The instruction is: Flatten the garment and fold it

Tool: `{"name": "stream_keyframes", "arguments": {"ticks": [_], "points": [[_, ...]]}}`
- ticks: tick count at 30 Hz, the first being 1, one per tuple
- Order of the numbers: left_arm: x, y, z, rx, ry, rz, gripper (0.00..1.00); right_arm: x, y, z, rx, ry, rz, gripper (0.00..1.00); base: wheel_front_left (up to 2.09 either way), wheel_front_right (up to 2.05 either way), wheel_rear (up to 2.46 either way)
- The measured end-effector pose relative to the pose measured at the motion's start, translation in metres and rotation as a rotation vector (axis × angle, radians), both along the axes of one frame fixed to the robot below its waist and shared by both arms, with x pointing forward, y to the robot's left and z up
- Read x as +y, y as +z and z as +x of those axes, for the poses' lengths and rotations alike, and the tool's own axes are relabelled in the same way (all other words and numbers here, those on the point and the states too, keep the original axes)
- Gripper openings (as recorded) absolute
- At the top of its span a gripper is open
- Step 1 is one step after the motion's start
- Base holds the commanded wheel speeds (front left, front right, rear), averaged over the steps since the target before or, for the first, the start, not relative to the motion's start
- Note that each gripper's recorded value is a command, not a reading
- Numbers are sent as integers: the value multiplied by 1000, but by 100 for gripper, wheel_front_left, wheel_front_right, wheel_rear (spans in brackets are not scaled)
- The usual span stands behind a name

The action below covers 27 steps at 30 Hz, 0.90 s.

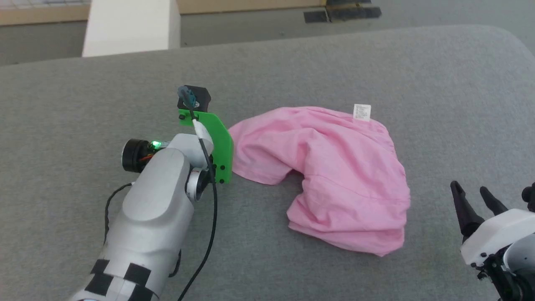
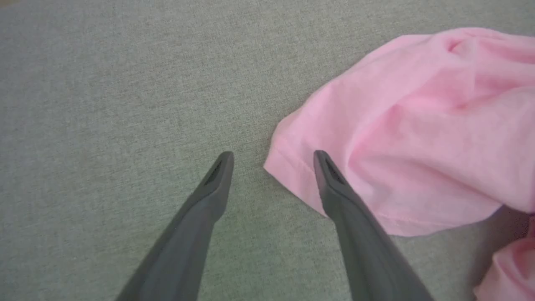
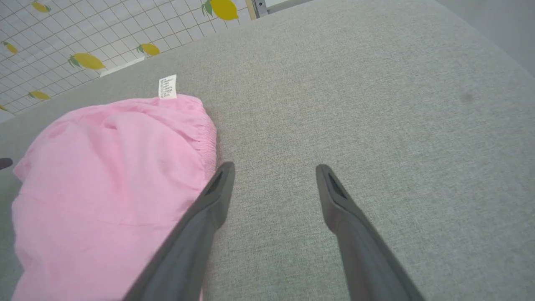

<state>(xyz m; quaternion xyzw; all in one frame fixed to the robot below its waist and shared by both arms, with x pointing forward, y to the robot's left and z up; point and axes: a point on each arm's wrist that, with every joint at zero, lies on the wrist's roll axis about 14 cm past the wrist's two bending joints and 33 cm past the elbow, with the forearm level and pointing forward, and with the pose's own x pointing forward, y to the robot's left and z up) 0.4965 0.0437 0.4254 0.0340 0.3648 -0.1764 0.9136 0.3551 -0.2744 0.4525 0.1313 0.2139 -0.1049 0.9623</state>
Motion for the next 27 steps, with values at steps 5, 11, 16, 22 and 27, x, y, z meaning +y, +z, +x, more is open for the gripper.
{"name": "stream_keyframes", "arguments": {"ticks": [5,11,16,22,27], "points": [[-8,-38,-3,108,-44,56,100,-11,-18,-6,41,-44,4,100,0,0,0],[-19,-44,0,143,-68,0,0,-15,-31,-8,71,-62,5,100,0,0,0],[-9,-10,22,-6,40,-166,0,-7,-31,-3,64,-38,15,100,0,0,0],[55,33,29,-181,219,-236,0,6,-21,6,24,4,27,100,0,0,0],[114,-15,-29,-41,405,-204,0,20,-14,17,0,48,34,100,0,0,0]]}}
